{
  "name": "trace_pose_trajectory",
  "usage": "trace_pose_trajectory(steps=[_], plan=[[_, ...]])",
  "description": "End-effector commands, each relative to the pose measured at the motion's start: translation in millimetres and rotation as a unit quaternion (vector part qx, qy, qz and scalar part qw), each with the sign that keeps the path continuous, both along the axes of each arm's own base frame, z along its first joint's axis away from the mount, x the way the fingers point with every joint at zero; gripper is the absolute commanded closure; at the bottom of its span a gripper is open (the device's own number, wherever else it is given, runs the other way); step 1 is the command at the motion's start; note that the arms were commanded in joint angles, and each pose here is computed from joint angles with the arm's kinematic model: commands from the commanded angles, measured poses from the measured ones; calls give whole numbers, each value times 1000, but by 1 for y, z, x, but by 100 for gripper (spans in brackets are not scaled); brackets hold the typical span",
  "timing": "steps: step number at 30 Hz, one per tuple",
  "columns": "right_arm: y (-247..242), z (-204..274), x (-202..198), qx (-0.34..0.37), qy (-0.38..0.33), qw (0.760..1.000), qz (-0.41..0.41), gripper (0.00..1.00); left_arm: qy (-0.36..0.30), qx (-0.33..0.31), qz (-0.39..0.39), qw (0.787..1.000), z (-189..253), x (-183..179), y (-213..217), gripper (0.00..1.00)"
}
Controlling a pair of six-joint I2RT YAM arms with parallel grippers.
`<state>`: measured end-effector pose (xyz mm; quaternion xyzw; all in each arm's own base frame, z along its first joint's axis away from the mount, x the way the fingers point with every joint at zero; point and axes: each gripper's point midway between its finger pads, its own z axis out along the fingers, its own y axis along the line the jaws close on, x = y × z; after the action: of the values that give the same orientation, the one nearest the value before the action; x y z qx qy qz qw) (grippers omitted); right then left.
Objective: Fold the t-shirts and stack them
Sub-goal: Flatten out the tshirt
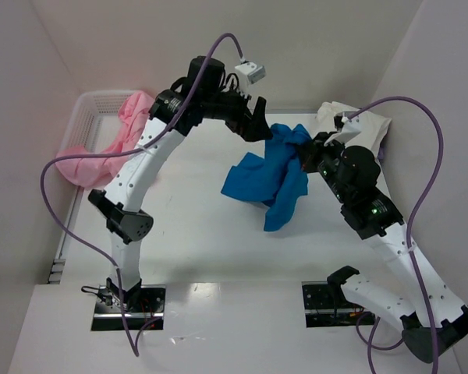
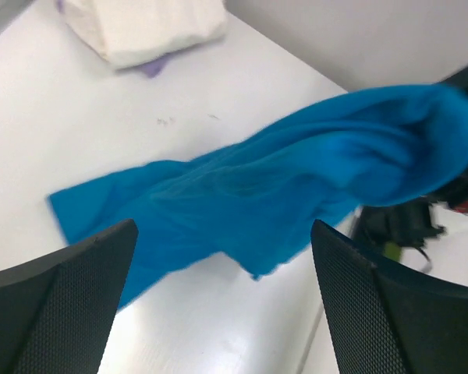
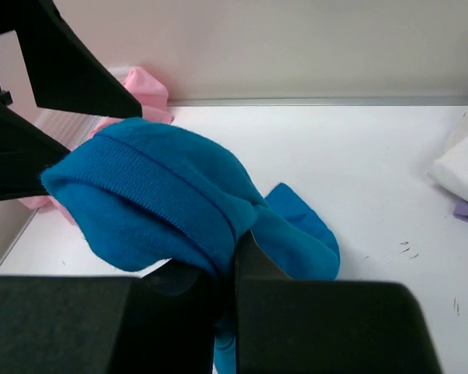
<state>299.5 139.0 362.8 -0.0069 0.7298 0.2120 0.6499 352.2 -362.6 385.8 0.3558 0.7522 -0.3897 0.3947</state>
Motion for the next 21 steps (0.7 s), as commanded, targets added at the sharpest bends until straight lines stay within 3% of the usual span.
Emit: trace_pose_trajectory(steps=[1,2,5,6,12,21], plan=[[-7,34,-11,27,-29,999,-11,100,-25,49,23,998,-51,14,10,1],[-8,30,-11,24,-23,999,-11,100,-45,32,27,998,-48,17,14,1],[-12,24,-13,23,-14,999,-22,100,-4,39,38,999,-114,19,32,1],[-15,25,-15,28,-13,999,-27,100,21,51,58,997,-149,19,40,1],[-11,18,-17,28,-2,999,-16,100,110,139,135,975,-249,36,62,1],[-7,5,-15,28,17,999,-11,100,136,88,164,973,-291,89,53,1]])
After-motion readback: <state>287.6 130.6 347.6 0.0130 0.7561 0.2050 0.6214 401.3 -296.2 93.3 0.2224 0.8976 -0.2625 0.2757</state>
